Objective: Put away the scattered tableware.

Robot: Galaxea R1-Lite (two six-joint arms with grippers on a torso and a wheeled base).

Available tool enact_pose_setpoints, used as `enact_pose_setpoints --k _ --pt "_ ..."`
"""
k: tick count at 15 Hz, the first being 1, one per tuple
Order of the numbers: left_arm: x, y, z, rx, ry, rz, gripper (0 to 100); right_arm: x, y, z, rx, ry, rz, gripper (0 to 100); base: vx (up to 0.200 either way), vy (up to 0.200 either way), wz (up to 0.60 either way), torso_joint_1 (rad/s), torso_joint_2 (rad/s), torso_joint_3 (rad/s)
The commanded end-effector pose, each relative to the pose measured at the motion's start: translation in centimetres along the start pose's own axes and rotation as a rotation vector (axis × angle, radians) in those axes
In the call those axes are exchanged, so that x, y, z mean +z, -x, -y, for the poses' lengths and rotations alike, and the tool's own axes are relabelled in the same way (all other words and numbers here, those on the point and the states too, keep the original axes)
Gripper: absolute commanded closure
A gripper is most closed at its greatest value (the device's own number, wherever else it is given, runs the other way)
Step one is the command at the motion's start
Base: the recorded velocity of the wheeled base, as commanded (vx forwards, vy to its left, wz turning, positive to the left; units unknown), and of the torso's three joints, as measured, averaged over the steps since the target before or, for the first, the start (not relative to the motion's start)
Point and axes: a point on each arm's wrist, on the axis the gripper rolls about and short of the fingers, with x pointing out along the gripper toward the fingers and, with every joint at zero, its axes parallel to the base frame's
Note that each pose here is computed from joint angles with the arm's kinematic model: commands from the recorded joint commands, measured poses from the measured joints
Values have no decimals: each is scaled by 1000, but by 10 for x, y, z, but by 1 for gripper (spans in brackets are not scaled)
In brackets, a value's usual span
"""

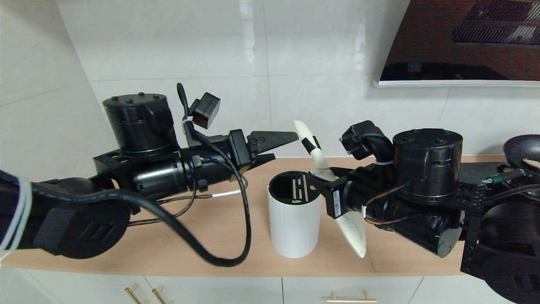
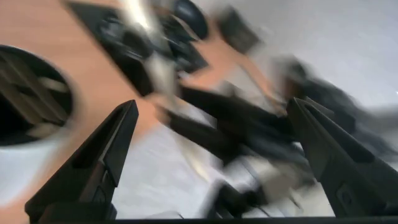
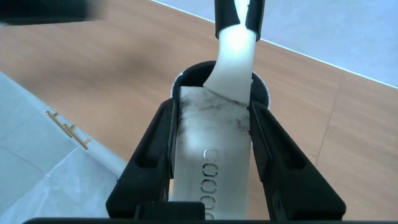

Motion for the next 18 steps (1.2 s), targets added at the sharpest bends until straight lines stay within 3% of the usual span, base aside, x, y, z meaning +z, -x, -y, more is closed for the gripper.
enact_pose_setpoints --k 1,2,4,9,18 --pt "-17 -28 -18 63 -22 -17 0 -1 0 -3 11 0 -2 100 0 0 0 0 0 0" --pt "-25 -40 -18 105 -83 21 0 -1 1 -5 15 -6 -6 100 0 0 0 0 0 0" --pt "-25 -40 -16 73 -75 0 0 0 3 -5 17 -6 -5 100 0 0 0 0 0 0" --pt "-23 -44 -16 28 -99 39 0 0 6 -12 39 -3 -3 100 0 0 0 0 0 0" --pt "-26 -50 -12 -4 -107 45 0 -5 11 -24 79 5 -16 100 0 0 0 0 0 0"
